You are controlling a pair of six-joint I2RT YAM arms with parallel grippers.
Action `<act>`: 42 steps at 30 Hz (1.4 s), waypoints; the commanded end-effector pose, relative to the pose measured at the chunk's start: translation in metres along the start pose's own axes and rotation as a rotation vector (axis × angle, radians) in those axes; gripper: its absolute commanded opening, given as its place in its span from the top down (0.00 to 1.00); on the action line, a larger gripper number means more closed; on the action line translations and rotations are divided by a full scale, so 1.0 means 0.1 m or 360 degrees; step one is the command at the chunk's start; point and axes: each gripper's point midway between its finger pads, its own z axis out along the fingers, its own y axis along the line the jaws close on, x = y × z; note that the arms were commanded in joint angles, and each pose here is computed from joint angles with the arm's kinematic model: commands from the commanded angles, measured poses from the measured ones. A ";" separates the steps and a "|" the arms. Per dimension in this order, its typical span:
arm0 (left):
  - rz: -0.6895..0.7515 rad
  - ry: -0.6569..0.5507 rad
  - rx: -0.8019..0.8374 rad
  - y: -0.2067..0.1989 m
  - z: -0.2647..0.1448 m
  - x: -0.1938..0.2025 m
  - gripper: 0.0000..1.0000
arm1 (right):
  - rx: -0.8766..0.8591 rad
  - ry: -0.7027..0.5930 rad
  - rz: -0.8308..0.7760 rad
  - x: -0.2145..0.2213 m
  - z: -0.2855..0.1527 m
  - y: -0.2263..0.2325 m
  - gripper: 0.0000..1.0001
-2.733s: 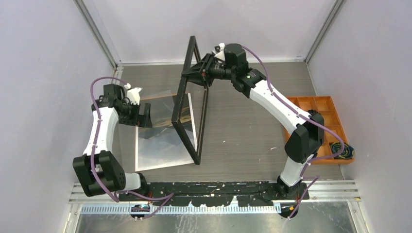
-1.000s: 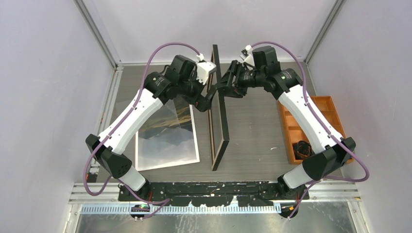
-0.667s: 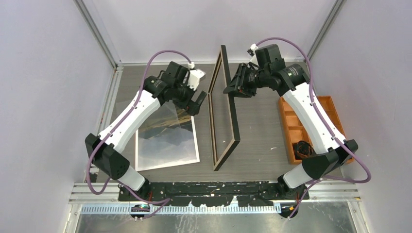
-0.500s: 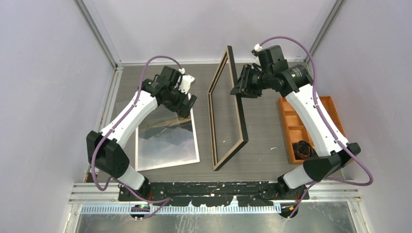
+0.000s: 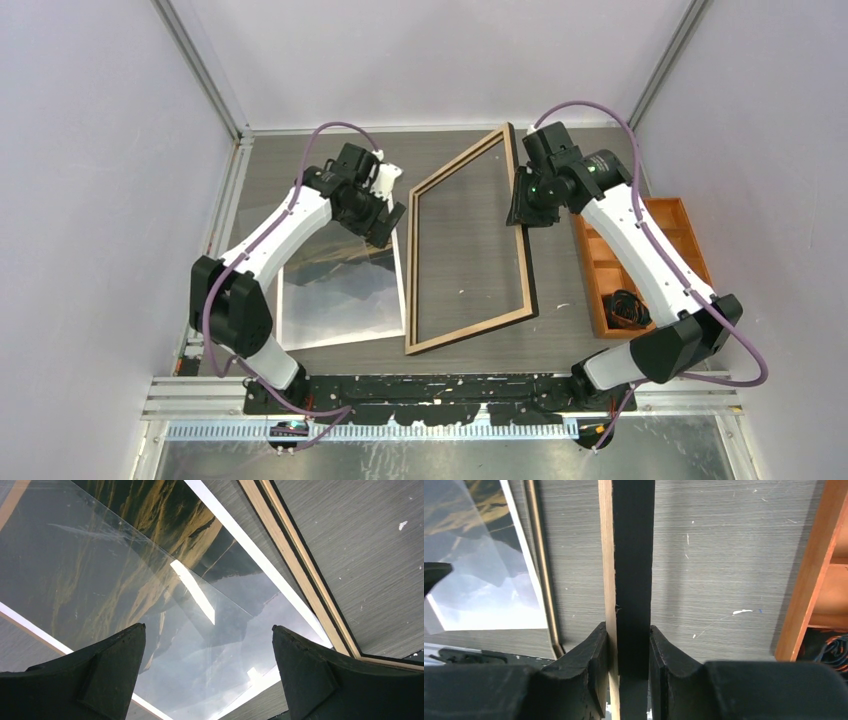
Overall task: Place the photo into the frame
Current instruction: Turn over the photo frame at the center of the board.
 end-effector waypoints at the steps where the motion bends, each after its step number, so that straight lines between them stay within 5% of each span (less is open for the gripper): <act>1: -0.0022 -0.0077 -0.0039 0.14 -0.05 -0.06 0.01 | 0.0194 0.0095 -0.0145 0.14 0.21 -0.20 0.92; 37: -0.0189 0.0055 -0.0178 1.03 -0.11 0.72 0.02 | 0.1049 0.0457 -0.0470 0.56 1.79 -0.99 0.99; 42: -0.0215 0.0059 -0.0168 1.05 -0.17 0.77 0.02 | 0.1075 0.0466 -0.0450 0.61 1.89 -1.02 0.82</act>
